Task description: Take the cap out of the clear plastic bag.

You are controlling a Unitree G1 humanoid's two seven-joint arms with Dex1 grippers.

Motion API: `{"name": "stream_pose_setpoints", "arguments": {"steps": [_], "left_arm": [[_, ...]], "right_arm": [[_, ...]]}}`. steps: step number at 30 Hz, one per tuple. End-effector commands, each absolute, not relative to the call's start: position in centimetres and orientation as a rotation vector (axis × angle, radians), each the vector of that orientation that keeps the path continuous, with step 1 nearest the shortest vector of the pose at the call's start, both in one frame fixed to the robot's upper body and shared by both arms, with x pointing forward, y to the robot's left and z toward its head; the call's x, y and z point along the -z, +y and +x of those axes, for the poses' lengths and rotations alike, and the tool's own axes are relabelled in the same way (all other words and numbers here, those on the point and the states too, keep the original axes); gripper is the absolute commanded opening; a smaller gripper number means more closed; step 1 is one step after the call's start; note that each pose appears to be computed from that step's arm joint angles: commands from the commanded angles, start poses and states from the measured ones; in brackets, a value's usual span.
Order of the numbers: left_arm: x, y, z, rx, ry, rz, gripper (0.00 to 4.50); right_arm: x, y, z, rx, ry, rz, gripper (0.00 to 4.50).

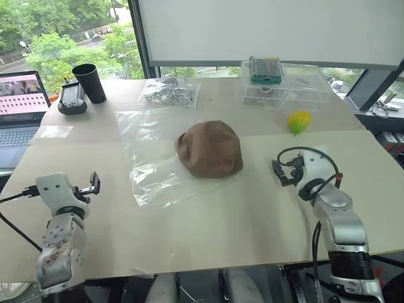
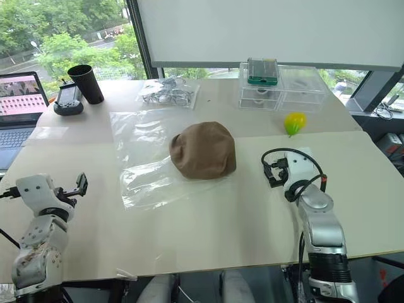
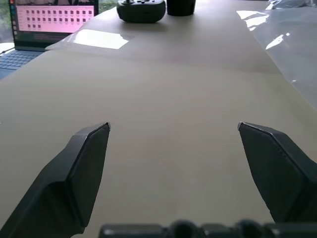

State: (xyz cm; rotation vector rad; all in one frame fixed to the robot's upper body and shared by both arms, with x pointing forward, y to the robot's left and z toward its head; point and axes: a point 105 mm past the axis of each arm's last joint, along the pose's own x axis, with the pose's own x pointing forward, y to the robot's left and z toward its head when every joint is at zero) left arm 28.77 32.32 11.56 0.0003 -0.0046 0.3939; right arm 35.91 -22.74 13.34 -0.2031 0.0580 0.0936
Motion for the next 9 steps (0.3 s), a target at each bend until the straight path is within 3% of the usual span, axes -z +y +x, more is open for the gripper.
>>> {"name": "stream_pose_setpoints", "arguments": {"steps": [1,9], "left_arm": [[-12.1,32.72,28.67,-0.418,-0.057,0.013,4.45],[-11.95,32.74,28.79,-0.414,-0.072,0.014,4.45]], "right_arm": [[-14.71,-23.94,36.09,-0.044,0.007,-0.205,4.5],[-14.33,-24.07,36.25,-0.058,0.023,-0.215,4.5]]}}
